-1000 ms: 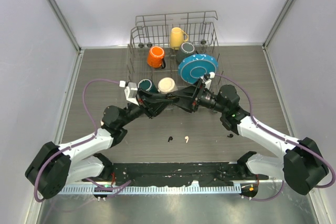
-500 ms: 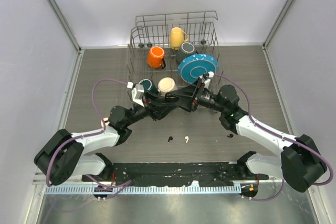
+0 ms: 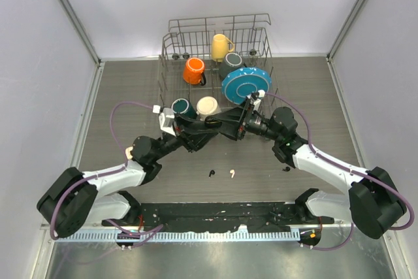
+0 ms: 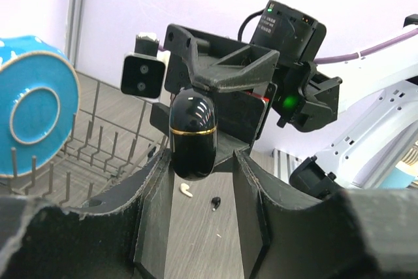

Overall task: Insert the wireless bluetooth earbuds into the charging case
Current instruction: Pick up the charging case at the center of the board.

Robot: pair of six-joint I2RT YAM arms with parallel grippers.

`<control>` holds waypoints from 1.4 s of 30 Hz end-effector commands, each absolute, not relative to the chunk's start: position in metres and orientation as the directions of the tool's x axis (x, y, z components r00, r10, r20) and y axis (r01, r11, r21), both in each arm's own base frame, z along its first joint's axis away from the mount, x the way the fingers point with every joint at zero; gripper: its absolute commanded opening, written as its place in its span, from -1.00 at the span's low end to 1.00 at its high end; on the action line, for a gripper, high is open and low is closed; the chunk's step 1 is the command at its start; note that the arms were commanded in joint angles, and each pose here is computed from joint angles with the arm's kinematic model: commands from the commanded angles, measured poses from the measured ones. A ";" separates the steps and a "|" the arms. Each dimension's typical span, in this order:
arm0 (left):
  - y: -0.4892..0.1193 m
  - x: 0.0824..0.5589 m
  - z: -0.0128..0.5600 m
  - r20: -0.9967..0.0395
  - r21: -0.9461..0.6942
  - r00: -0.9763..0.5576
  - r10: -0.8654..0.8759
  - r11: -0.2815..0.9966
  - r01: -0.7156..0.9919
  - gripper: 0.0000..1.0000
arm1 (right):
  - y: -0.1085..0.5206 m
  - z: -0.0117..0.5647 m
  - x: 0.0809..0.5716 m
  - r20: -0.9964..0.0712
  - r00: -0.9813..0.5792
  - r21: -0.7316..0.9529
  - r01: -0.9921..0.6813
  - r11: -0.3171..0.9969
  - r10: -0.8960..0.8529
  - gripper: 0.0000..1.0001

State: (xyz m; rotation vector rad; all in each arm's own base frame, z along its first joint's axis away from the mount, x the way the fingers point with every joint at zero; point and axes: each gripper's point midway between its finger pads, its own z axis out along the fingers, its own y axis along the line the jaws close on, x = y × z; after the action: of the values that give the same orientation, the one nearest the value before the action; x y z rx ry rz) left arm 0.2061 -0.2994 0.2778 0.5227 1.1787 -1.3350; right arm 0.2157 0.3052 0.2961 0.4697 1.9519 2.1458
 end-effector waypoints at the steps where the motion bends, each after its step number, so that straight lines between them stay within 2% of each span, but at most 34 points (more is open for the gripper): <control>1: -0.276 0.189 0.339 -0.800 -0.141 0.042 -0.598 0.255 0.957 -0.13 | 0.305 0.301 0.214 0.063 -0.931 0.992 0.020 -0.122 0.359 -0.98; 13: -0.281 0.187 0.344 -0.822 -0.133 0.039 -0.568 0.258 0.957 -0.18 | 0.308 0.314 0.210 0.033 -0.945 0.991 -0.012 -0.133 0.325 -0.98; 24: -0.295 0.187 0.342 -0.825 -0.127 0.035 -0.564 0.245 0.961 -0.41 | 0.314 0.313 0.205 0.044 -0.956 0.989 0.001 -0.148 0.290 -0.98; 35: -0.305 0.180 0.343 -0.833 -0.113 0.015 -0.553 0.197 0.974 -0.24 | 0.316 0.312 0.203 0.042 -0.960 0.988 -0.001 -0.153 0.276 -0.98; 42: -0.307 0.174 0.340 -0.843 -0.099 0.009 -0.538 0.173 0.980 -0.29 | 0.316 0.312 0.202 0.042 -0.961 0.987 -0.002 -0.161 0.272 -0.98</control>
State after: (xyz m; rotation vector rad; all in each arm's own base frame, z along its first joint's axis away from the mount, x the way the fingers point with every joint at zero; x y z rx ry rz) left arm 0.1998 -0.3013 0.3110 0.5348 1.0480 -1.2656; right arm 0.1980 0.3139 0.3040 0.3218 1.9472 2.2324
